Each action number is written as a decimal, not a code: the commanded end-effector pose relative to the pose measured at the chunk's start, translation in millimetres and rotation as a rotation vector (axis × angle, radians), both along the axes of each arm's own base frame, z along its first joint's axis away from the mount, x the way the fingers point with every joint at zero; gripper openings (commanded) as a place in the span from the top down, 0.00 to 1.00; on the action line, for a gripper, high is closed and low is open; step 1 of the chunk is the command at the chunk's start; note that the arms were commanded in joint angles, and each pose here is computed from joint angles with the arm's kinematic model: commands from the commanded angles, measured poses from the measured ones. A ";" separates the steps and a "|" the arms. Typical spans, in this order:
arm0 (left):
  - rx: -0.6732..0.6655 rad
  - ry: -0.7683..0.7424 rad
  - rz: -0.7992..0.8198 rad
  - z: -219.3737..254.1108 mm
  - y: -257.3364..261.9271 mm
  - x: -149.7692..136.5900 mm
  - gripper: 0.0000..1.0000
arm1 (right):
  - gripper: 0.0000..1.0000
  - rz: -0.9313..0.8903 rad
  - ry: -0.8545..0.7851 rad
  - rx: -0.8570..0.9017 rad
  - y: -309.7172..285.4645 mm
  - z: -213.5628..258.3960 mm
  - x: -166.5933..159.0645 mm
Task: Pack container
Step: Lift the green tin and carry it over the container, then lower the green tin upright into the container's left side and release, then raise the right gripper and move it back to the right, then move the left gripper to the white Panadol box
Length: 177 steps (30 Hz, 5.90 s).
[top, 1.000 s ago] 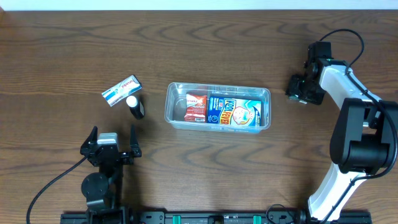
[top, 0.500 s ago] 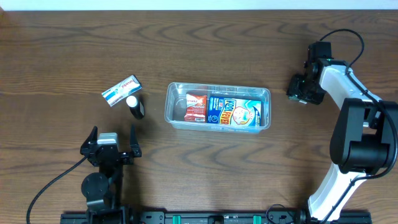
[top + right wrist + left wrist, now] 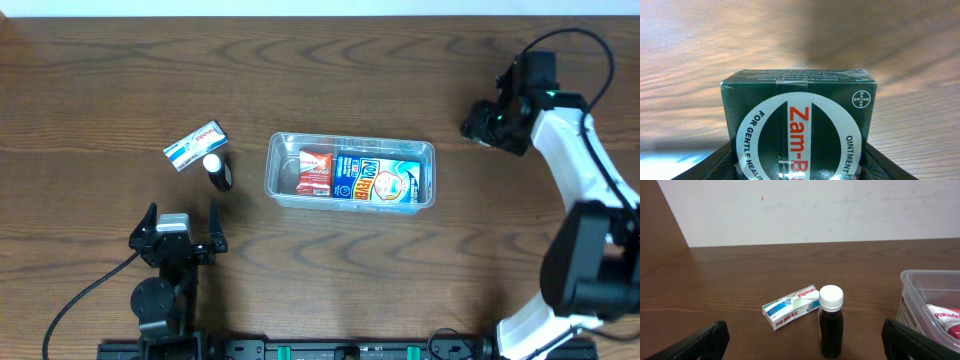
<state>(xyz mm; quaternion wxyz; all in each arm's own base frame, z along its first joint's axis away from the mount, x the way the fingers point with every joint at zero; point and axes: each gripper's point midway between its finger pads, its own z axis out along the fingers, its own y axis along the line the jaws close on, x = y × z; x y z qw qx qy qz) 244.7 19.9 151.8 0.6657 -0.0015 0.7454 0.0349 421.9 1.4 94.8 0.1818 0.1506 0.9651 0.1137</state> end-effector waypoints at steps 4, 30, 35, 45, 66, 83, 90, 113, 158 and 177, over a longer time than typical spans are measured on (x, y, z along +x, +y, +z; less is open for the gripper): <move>-0.017 0.049 -0.001 -16.4 -0.1 -0.7 0.02 | 0.38 0.200 -0.182 0.278 67.8 77.9 -6.8; -0.017 0.049 -0.001 -16.4 -0.1 -0.7 0.02 | 0.38 0.476 -0.204 0.086 292.5 65.3 -83.4; -0.017 0.049 -0.001 -16.4 -0.1 -0.7 0.02 | 0.38 0.426 -0.183 -0.001 308.1 30.7 -84.7; -0.017 0.049 -0.001 -16.4 -0.1 -0.7 0.02 | 0.35 0.343 -0.134 -0.076 306.2 -12.6 -77.5; -0.017 0.049 -0.001 -16.4 -0.1 -0.7 0.02 | 0.36 0.273 -0.087 -0.107 300.8 -41.0 -75.2; -0.017 0.049 -0.001 -16.4 -0.1 -0.7 0.02 | 0.28 0.249 -0.091 -0.111 299.4 -40.7 -74.2; -0.017 0.049 -0.001 -16.4 -0.1 -0.7 0.02 | 0.28 0.276 -0.105 -0.103 305.3 -39.0 -74.1; -0.017 0.049 -0.001 -16.4 -0.1 -0.7 0.02 | 0.05 0.364 -0.226 -0.077 311.8 17.9 -77.0; -0.207 0.144 -0.021 -16.6 -10.2 -7.2 0.02 | 0.01 -0.318 -0.300 -0.266 -0.9 120.4 -14.9; -0.232 0.734 0.004 40.8 -1.6 46.4 0.02 | 0.01 -0.471 -0.259 -0.399 -99.5 122.6 -28.1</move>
